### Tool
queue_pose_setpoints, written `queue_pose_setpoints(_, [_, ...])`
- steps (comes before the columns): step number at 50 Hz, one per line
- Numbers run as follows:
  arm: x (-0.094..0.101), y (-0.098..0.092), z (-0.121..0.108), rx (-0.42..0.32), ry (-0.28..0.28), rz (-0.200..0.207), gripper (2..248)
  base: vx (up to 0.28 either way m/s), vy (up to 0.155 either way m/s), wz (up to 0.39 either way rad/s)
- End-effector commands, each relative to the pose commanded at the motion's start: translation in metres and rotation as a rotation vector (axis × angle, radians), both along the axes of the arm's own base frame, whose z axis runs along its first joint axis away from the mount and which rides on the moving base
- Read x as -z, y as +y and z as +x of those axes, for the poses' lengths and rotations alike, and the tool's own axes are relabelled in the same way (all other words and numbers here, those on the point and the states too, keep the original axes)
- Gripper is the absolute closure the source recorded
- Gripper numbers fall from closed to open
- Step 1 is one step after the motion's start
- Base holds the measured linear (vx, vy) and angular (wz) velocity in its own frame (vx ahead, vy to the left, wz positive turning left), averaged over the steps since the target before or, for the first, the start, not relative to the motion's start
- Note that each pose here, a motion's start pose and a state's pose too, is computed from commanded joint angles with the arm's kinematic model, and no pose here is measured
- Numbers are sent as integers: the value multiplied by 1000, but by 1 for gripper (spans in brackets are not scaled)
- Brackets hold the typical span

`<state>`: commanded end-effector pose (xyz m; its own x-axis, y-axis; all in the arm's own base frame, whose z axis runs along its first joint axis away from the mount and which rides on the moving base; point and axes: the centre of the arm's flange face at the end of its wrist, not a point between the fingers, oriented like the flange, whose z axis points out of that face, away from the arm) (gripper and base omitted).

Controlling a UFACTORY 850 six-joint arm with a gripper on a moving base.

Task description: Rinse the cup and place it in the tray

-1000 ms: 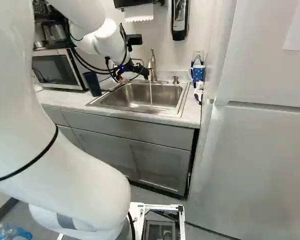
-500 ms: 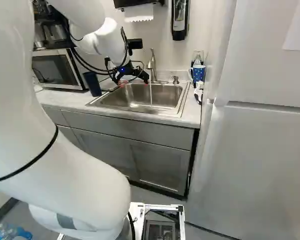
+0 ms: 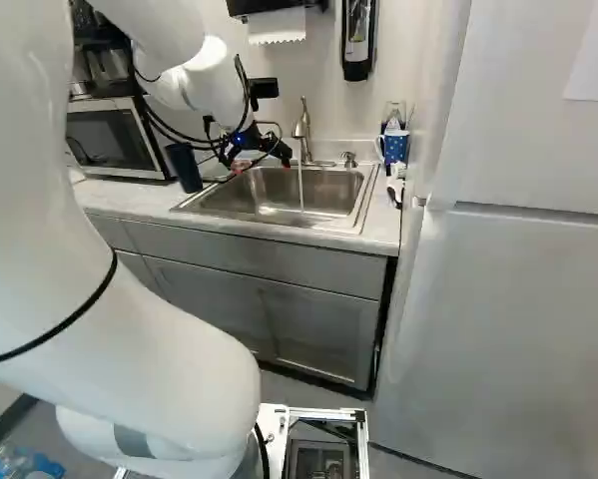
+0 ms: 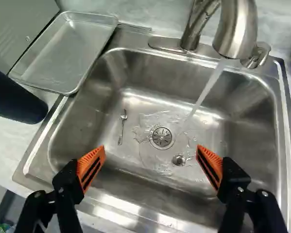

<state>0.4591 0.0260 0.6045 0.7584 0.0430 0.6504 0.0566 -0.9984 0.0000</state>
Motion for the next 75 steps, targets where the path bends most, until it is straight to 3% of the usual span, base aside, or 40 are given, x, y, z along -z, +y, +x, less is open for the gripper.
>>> queue_pose_setpoints(75, [-1, 124, 7, -255, 1, 0, 3, 0, 0, 0])
